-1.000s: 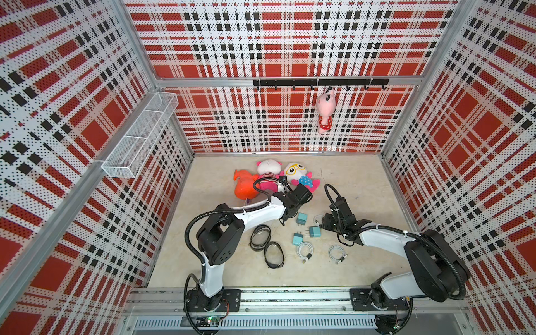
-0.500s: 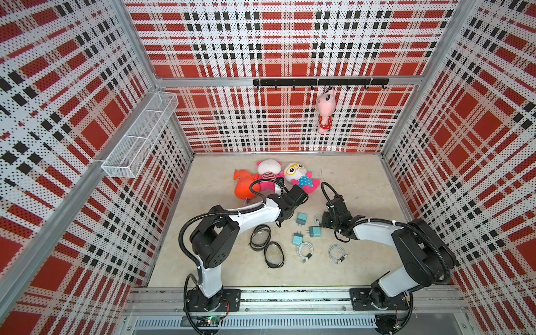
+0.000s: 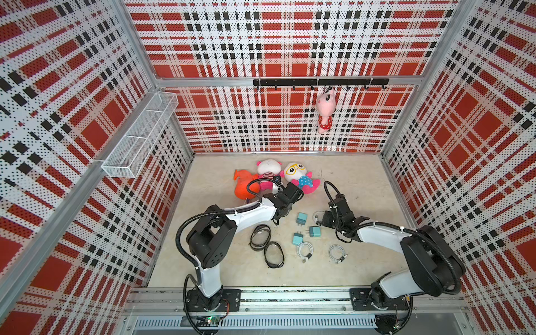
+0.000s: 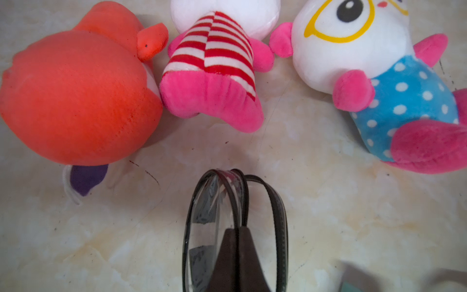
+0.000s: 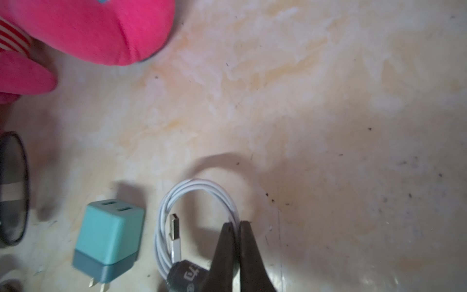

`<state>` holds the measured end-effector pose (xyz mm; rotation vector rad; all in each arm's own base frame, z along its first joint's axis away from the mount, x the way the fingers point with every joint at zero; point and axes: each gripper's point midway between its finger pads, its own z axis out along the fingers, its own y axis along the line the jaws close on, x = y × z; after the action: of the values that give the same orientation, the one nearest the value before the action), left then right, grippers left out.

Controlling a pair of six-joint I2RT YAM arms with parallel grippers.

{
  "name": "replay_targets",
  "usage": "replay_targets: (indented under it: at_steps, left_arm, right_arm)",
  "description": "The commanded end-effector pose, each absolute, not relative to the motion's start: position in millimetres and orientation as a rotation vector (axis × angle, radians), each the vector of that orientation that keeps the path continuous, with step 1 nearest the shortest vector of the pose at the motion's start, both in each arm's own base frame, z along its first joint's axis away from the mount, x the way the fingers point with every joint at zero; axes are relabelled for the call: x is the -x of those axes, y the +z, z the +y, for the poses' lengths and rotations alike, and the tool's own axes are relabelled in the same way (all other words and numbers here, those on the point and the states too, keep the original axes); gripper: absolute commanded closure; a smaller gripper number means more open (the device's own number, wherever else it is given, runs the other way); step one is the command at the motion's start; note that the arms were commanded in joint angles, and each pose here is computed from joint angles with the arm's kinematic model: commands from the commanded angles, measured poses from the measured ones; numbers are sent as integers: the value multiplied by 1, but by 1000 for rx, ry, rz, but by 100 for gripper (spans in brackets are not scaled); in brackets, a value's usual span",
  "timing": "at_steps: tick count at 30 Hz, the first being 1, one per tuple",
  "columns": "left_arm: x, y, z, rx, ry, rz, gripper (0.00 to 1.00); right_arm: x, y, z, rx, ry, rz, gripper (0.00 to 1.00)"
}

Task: Pack away charging kits
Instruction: Pick up the charging cable from the center of the board, then place the charging cable in the storage bag.

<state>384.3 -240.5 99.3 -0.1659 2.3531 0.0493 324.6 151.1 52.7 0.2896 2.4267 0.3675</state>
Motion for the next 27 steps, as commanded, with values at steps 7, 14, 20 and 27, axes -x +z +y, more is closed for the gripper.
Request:
replay_targets:
  at_steps: [7, 14, 20, 27]
  left_arm:
    - [-384, 122, -247, 160, -50, 2304, 100]
    - [-376, 136, -257, 145, -99, 2276, 100]
    - [-368, 147, -261, 141, -161, 2248, 100]
    - [-356, 165, -277, 88, -372, 2212, 100]
  right_arm:
    - [-329, 131, 202, -205, 561, 2254, 100]
    - [-333, 156, 261, -133, 758, 2195, 100]
    - [-343, 148, 286, -144, 855, 2195, 100]
    - [-353, 127, 298, -148, 854, 2227, 100]
